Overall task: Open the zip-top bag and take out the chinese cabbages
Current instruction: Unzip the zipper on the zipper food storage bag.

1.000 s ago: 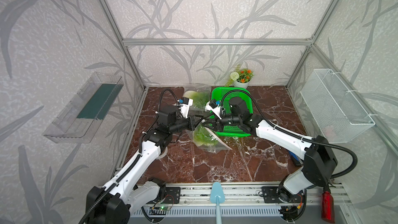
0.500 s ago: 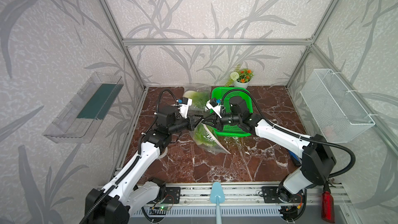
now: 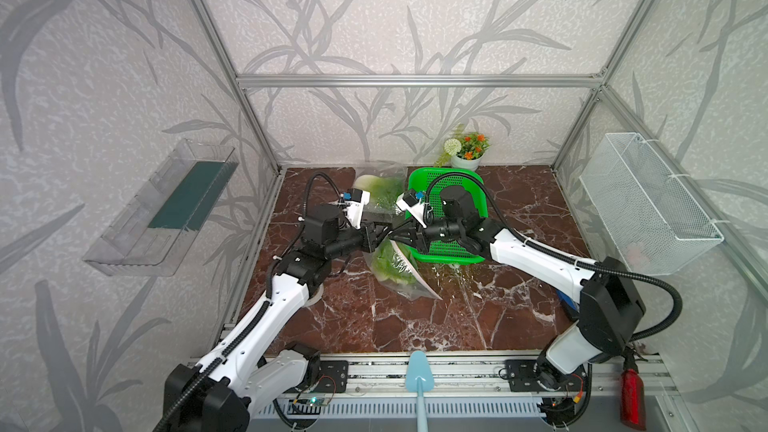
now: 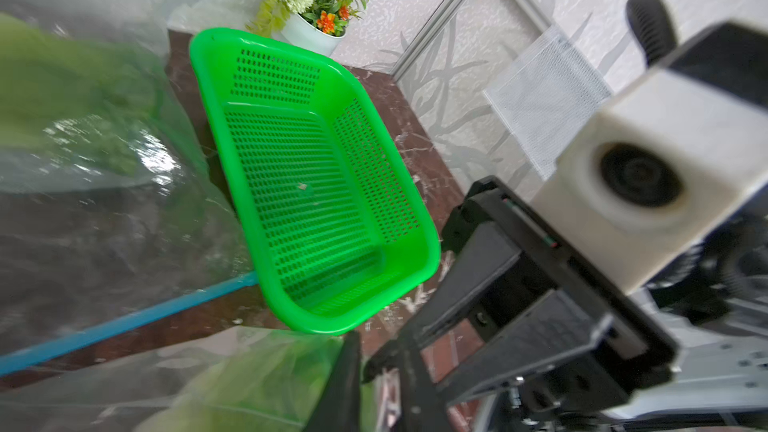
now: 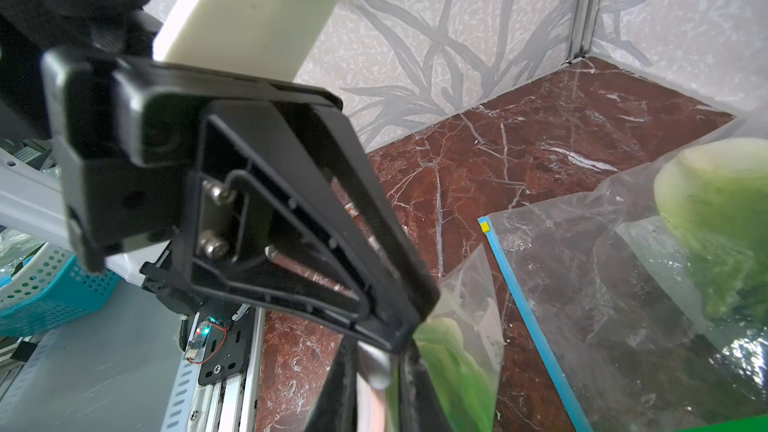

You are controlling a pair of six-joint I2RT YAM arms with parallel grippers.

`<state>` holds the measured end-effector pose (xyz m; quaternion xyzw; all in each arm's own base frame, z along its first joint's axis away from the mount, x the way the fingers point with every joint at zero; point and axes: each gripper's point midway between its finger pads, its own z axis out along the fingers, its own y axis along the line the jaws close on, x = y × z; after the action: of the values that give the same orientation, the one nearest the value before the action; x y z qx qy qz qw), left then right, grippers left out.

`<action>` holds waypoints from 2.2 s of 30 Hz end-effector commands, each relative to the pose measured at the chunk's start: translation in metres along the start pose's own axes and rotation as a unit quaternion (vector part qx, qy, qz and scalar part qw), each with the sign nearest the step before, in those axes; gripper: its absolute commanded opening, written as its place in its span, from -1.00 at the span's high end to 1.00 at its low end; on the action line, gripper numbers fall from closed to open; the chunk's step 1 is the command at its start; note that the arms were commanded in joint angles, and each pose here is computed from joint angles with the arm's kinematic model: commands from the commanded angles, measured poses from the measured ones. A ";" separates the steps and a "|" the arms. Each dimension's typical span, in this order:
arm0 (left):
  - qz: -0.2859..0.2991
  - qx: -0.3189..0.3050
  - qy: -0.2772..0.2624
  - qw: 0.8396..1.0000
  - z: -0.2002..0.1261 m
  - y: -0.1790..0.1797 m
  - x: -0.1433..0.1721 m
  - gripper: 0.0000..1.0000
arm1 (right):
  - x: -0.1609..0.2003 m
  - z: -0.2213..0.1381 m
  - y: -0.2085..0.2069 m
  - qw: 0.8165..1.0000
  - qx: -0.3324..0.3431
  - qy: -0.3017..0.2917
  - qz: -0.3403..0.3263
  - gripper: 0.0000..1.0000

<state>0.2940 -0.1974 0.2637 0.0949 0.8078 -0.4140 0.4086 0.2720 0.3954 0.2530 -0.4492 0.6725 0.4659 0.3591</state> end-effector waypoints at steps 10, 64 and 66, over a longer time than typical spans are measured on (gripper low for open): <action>0.067 -0.053 -0.028 0.996 -0.032 0.000 -0.026 -0.13 | 0.000 -0.001 0.005 0.996 0.044 0.070 -0.042 1.00; 0.051 0.139 0.119 0.982 -0.009 -0.002 0.014 0.41 | -0.002 0.002 0.002 0.975 0.097 0.122 -0.158 1.00; 0.049 0.138 0.121 0.982 -0.010 -0.002 0.015 0.44 | -0.003 0.002 0.001 0.975 0.098 0.121 -0.157 1.00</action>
<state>0.2856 -0.1929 0.2507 0.2287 0.7919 -0.4759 0.3066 0.2728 0.3951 0.2412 -0.5614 0.6864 0.2725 0.3734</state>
